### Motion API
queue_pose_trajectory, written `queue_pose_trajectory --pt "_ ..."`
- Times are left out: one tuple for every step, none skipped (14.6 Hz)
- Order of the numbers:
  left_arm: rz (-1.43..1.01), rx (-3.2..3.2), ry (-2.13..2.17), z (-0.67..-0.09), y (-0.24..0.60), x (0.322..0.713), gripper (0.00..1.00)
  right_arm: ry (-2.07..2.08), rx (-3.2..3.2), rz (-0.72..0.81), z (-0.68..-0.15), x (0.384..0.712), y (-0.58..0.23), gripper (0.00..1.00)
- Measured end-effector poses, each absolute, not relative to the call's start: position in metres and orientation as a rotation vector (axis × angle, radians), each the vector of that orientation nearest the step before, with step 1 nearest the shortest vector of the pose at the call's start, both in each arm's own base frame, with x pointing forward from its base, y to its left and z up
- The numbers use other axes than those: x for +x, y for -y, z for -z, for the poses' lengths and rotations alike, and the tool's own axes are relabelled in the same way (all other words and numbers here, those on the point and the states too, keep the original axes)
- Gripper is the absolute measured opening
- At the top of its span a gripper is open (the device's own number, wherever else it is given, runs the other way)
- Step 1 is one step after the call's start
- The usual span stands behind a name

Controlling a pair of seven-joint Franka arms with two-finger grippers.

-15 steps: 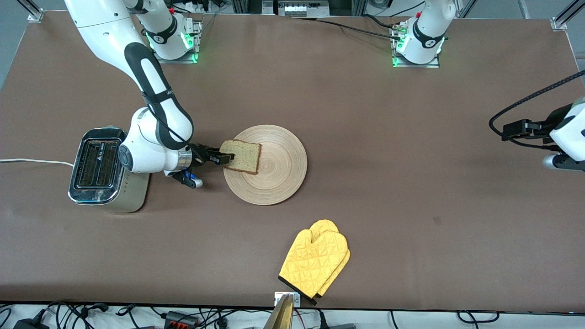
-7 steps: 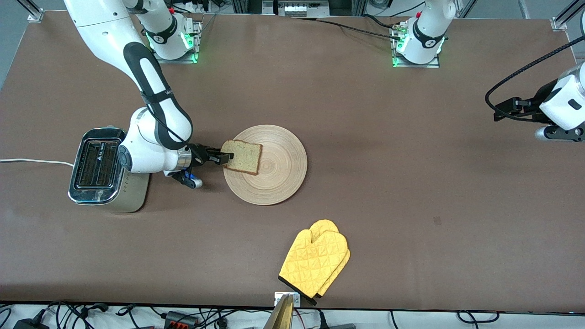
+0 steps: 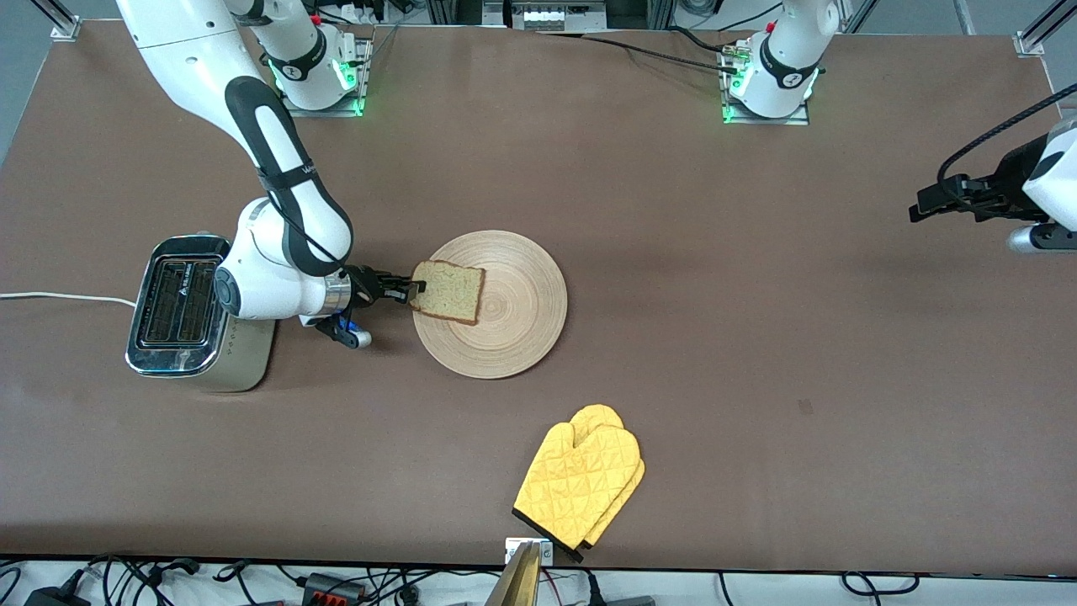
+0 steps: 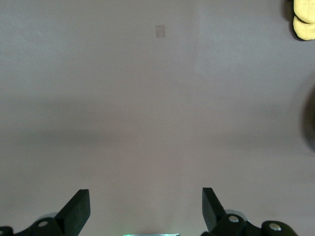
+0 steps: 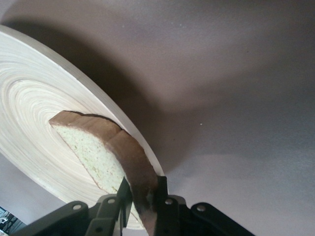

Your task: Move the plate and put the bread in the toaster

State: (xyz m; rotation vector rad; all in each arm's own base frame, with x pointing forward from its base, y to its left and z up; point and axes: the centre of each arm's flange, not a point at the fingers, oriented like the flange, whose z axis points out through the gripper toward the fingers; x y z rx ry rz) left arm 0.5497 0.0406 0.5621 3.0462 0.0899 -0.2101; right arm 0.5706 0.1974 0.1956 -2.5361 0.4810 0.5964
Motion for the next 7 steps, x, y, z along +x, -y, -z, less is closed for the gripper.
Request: queue_pose_trajectory --pt "0.206 3.049 -0.083 -0.563 -0.039 0.55 1.0 -0.474 -2.532 -0.606 -0.198 0.571 -0.198 0.23" --pt "0.206 3.054 -0.072 -0.564 -0.035 0.55 1.0 -0.466 -2.527 -0.615 -0.2 0.573 -0.199 0.22" --pt "0.207 3.058 -0.06 -0.564 -0.031 0.551 1.0 -0.459 -2.523 -0.622 -0.203 0.574 -0.199 0.21" --pt "0.21 3.068 -0.051 -0.563 -0.03 0.551 1.0 -0.455 -2.52 -0.625 -0.205 0.575 -0.199 0.2" --pt "0.216 3.089 -0.044 -0.562 -0.03 0.551 1.0 -0.454 -2.518 -0.624 -0.207 0.577 -0.199 0.2" --pt "0.223 3.107 -0.037 -0.561 -0.031 0.552 1.0 -0.453 -2.518 -0.623 -0.207 0.577 -0.198 0.16" --pt "0.226 3.116 -0.031 -0.56 -0.03 0.552 1.0 -0.45 -2.518 -0.62 -0.208 0.578 -0.198 0.16"
